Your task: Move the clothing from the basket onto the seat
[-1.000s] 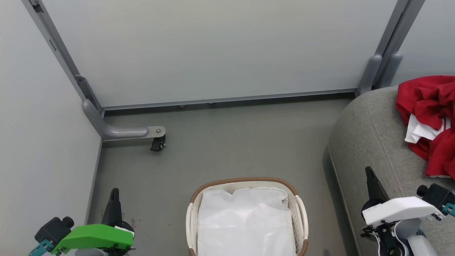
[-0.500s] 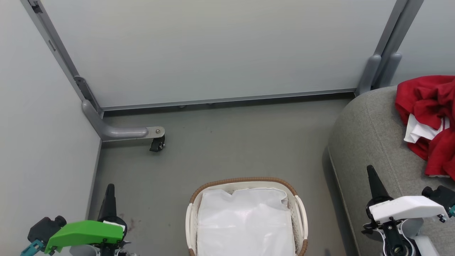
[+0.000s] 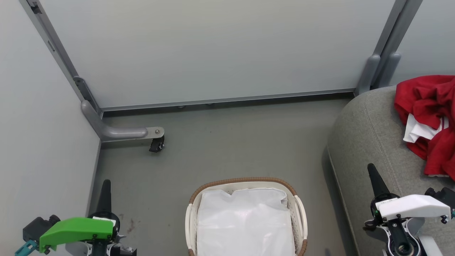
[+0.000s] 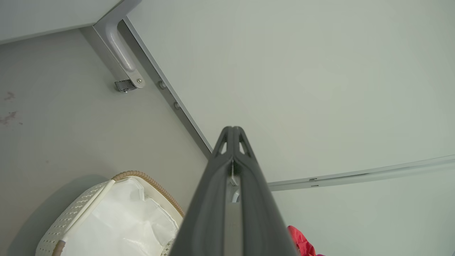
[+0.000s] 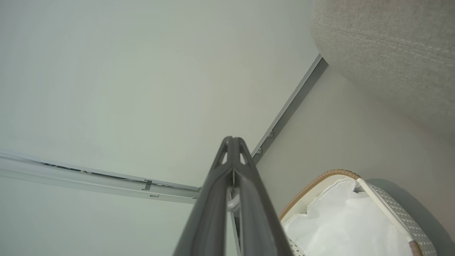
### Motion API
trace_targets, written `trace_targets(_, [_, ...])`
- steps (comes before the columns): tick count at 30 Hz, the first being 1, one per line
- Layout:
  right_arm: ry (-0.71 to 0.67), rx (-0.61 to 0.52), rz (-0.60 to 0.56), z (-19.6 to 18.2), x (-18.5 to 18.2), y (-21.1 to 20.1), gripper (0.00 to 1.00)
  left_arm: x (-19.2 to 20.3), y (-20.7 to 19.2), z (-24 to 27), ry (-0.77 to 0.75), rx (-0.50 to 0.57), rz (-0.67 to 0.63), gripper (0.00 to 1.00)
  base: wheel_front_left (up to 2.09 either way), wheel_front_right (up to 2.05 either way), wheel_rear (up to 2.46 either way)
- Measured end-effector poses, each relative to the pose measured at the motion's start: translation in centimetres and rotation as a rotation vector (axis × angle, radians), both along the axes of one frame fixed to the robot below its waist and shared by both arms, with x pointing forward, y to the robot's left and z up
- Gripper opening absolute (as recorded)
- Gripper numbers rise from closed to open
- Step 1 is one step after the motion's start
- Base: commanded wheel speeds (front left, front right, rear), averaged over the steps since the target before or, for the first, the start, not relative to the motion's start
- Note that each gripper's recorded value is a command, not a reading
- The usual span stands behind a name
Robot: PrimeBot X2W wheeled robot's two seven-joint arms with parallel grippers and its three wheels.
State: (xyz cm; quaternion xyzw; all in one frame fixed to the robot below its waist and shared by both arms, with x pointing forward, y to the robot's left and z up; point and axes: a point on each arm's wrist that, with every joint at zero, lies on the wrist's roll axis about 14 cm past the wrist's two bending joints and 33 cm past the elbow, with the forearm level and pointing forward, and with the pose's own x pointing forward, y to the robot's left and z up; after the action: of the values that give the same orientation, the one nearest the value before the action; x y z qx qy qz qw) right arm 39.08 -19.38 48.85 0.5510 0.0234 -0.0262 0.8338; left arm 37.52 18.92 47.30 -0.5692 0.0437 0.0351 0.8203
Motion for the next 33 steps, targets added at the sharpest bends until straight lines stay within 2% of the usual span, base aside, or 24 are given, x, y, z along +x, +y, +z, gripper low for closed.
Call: trace_targets(33, [-0.042,0.279,0.0,1.2,0.0,-0.3,0.0,0.9,0.7,2.1,-0.064,-0.246,0.015,0.0,0.0,0.0,0.0])
